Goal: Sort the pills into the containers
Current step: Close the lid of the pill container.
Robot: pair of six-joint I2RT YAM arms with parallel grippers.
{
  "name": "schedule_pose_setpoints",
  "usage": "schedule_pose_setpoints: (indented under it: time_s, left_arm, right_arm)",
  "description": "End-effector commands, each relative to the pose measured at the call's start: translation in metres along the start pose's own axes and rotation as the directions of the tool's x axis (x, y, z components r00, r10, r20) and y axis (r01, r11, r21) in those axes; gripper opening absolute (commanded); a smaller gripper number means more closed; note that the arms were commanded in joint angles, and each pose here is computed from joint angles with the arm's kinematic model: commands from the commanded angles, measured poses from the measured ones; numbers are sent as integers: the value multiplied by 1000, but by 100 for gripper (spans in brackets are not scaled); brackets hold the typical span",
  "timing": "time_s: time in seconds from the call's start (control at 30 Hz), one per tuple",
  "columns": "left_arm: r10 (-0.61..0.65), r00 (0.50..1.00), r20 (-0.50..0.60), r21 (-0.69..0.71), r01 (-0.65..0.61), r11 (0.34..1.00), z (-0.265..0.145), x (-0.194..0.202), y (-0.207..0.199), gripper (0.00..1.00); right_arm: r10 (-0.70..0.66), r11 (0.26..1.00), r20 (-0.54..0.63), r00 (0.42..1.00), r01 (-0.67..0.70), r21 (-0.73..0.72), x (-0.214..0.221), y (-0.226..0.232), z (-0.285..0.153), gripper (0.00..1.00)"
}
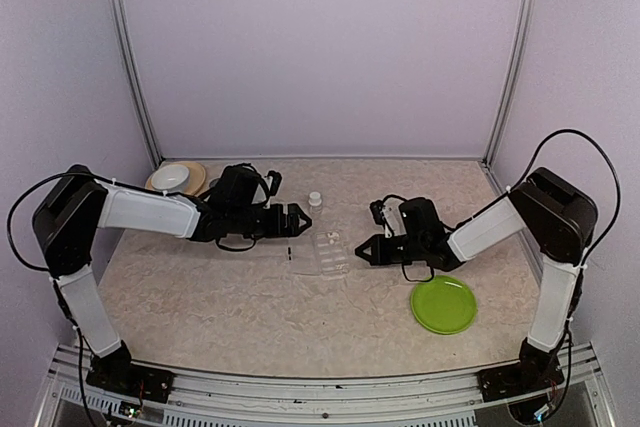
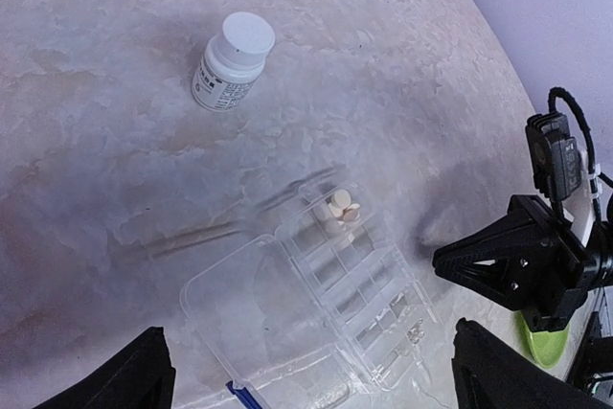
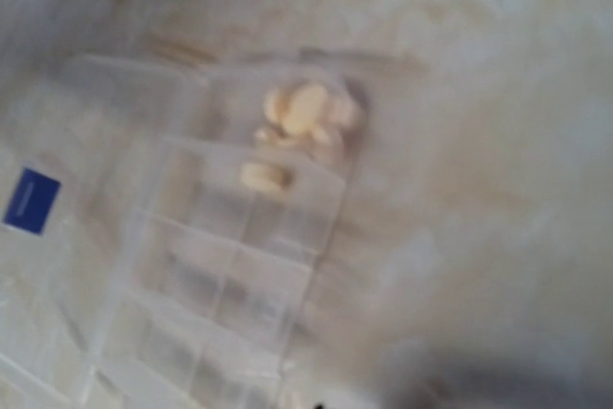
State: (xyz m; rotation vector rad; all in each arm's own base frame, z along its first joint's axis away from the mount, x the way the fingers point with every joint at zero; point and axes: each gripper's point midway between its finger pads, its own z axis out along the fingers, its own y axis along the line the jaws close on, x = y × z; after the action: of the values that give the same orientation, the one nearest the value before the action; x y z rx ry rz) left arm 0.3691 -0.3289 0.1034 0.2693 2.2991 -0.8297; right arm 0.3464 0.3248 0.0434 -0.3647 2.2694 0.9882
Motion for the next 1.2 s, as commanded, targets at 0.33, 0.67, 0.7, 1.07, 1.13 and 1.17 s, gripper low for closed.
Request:
schedule_pose_setpoints:
  time_s: [0.33,0.67,0.7,1.07,1.13,1.17]
  left_arm:
    - [-43,997,-61,-32,42,999,24,23,20,99]
    - [-47,997,-55,70,51,996,32,20,6,98]
    - [-47,997,-55,82,52,995,32,19,4,98]
    - [-34,997,-72,164,45,985,30,25,-13,94]
    - [-32,997,-69,173,44,984,28,24,-16,93]
    - [-32,997,-68,178,44,983,28,24,-18,93]
  right_arm:
    - [-9,1000,-21,1000,9,-6,3,-3,16,0]
    - [-24,999,-54,998,23,-25,13,4,26,0]
    - [-26,999,-57,998,25,-28,14,5,27,0]
    - [-43,998,-66,997,41,-39,18,11,31,0]
    - [-49,998,-69,996,46,-41,19,13,32,0]
    - [-52,998,-70,996,49,-43,20,14,32,0]
